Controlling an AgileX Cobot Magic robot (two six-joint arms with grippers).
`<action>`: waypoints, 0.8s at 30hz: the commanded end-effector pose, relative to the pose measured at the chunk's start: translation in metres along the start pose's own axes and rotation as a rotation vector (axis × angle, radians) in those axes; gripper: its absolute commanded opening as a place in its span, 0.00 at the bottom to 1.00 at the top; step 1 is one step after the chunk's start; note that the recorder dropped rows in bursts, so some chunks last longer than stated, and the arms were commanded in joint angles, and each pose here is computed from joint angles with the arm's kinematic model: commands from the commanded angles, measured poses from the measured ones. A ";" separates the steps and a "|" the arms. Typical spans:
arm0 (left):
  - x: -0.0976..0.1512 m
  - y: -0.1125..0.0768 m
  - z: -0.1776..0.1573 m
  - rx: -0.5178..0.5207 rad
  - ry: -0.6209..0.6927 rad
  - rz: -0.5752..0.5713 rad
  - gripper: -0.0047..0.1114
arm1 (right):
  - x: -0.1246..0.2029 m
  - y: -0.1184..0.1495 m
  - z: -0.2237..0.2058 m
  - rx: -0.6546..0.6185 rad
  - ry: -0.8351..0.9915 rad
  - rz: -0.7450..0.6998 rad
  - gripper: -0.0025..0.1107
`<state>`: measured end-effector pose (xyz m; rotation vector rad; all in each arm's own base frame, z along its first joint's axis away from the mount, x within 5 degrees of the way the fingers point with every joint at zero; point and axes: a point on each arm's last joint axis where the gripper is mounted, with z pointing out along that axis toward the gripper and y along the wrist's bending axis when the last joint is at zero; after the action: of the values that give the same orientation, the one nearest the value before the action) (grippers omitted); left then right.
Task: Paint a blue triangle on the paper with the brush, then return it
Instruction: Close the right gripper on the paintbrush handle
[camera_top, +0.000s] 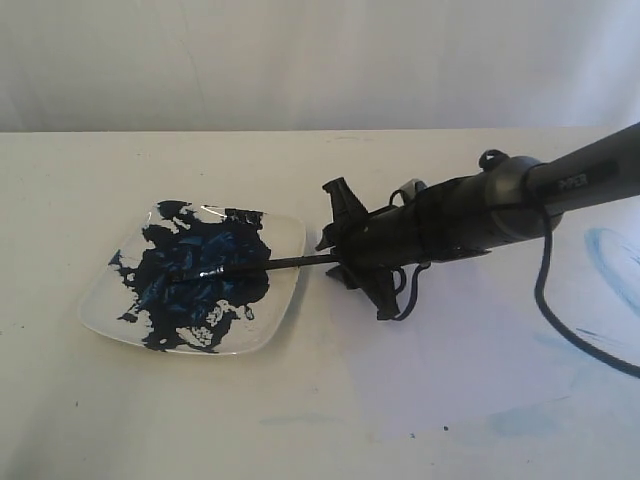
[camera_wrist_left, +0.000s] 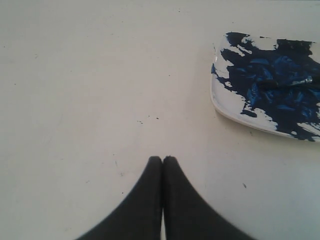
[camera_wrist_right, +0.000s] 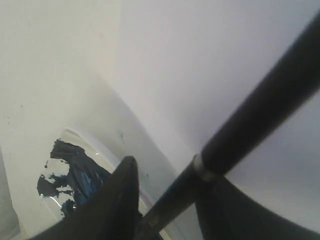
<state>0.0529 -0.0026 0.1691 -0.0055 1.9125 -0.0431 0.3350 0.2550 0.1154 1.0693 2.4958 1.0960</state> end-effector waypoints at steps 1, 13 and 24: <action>0.001 -0.001 0.000 0.010 0.002 -0.013 0.04 | 0.000 0.001 0.008 -0.002 0.012 0.013 0.33; 0.001 -0.001 0.000 0.010 0.002 -0.013 0.04 | -0.008 0.000 0.008 0.017 -0.077 0.037 0.32; 0.001 -0.001 0.000 0.010 0.002 -0.013 0.04 | -0.010 -0.001 0.008 0.017 -0.094 0.116 0.17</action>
<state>0.0529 -0.0026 0.1691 -0.0055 1.9125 -0.0431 0.3449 0.2528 0.1103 1.2090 2.4158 1.0363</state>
